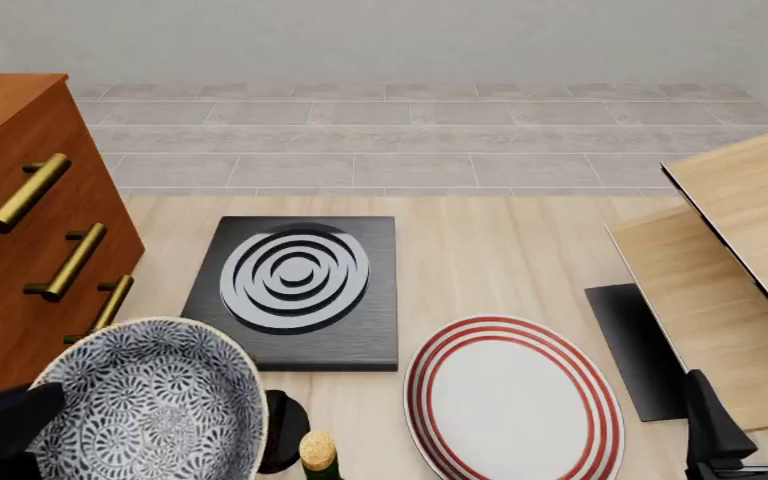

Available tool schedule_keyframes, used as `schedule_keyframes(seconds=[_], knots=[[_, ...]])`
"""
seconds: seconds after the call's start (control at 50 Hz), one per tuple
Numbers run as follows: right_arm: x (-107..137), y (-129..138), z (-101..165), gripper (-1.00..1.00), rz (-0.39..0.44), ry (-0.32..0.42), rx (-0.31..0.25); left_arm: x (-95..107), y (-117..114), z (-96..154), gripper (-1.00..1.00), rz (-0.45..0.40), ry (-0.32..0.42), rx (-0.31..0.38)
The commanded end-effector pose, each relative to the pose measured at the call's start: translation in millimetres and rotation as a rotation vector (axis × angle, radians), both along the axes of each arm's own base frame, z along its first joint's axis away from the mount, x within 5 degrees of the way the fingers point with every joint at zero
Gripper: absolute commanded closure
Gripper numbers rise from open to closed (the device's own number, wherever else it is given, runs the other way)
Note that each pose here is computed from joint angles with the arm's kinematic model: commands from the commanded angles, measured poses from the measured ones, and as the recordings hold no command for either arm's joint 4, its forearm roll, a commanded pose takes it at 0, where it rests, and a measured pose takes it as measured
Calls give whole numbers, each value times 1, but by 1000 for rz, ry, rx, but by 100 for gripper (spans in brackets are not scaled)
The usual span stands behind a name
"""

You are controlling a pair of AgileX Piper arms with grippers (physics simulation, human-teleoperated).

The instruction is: Put the bowl on the top of the cabinet.

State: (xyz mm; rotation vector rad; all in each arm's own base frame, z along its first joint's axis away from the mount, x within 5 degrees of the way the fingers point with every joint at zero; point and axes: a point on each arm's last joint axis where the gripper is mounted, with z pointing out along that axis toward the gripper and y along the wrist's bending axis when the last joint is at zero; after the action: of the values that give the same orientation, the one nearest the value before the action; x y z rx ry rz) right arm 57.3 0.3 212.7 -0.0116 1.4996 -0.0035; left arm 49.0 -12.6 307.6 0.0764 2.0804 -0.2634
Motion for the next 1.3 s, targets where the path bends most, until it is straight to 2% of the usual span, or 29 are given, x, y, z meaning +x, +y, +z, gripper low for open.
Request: schedule_keyframes(seconds=[0.02,0.16,0.24,0.28,0.38,0.52,0.54,0.62,0.72,0.74,0.78,0.8,0.84,0.86,0.9,0.96,0.98,1.02,1.08,1.18,1.2,1.22,1.24,1.26,1.28,1.3], knots=[[0,0,0,-100,0,-1,0,4,-1,48,100,-1,-125,-26],[-1,0,0,-100,-1,-2,0,12,-5,74,100,-28,-191,-45],[-1,0,0,-100,-3,-3,1,21,-8,75,100,-39,-190,-51],[-1,0,0,-100,-2,-3,2,26,-10,75,100,-30,-179,-77],[-1,0,0,-100,-2,-1,3,39,-14,81,100,-44,-194,-44],[-1,0,0,-100,-4,-3,4,53,-21,110,100,-65,-249,-66],[-1,0,0,-100,-4,-3,5,55,-22,111,100,-63,-242,-95],[-1,0,0,-100,-4,-3,5,64,-25,116,100,-57,-250,-104],[-1,0,1,-100,-5,-4,7,71,-30,122,100,-57,-266,-165],[-1,0,1,-100,-5,-4,7,78,-34,121,100,-70,-253,-158],[-1,0,1,-100,-5,-4,6,77,-39,128,100,-110,-278,-166],[-1,0,0,-100,-5,-4,7,81,-39,129,100,-93,-279,-193],[-1,0,0,-100,-5,-5,6,82,-43,133,100,-116,-290,-199],[-1,0,0,-100,-5,-5,6,87,-43,133,100,-94,-287,-221],[-1,0,0,-100,-6,-6,6,91,-46,133,100,-106,-294,-207],[-1,0,0,-100,-7,-6,6,97,-51,135,100,-119,-297,-234],[-1,0,0,-100,-7,-5,6,97,-50,137,100,-106,-303,-261],[-1,0,0,-100,-7,-5,6,100,-54,145,100,-115,-296,-265],[0,0,0,-100,-7,-4,6,102,-55,136,100,-107,-305,-303],[0,0,0,-100,-7,-3,6,106,-54,142,100,-99,-322,-285],[0,0,0,-100,-8,-3,6,104,-56,152,100,-105,-315,-332],[0,0,0,-100,-8,-3,6,104,-56,152,100,-105,-315,-332],[0,0,0,-100,-8,-3,6,118,-51,153,100,-44,-298,-305],[0,0,0,-100,-8,-3,6,118,-49,153,100,-30,-296,-330],[0,0,0,-100,-8,-4,6,121,-49,155,100,-26,-297,-307],[0,0,0,-100,-8,-4,6,127,-49,151,100,-7,-266,-319]])
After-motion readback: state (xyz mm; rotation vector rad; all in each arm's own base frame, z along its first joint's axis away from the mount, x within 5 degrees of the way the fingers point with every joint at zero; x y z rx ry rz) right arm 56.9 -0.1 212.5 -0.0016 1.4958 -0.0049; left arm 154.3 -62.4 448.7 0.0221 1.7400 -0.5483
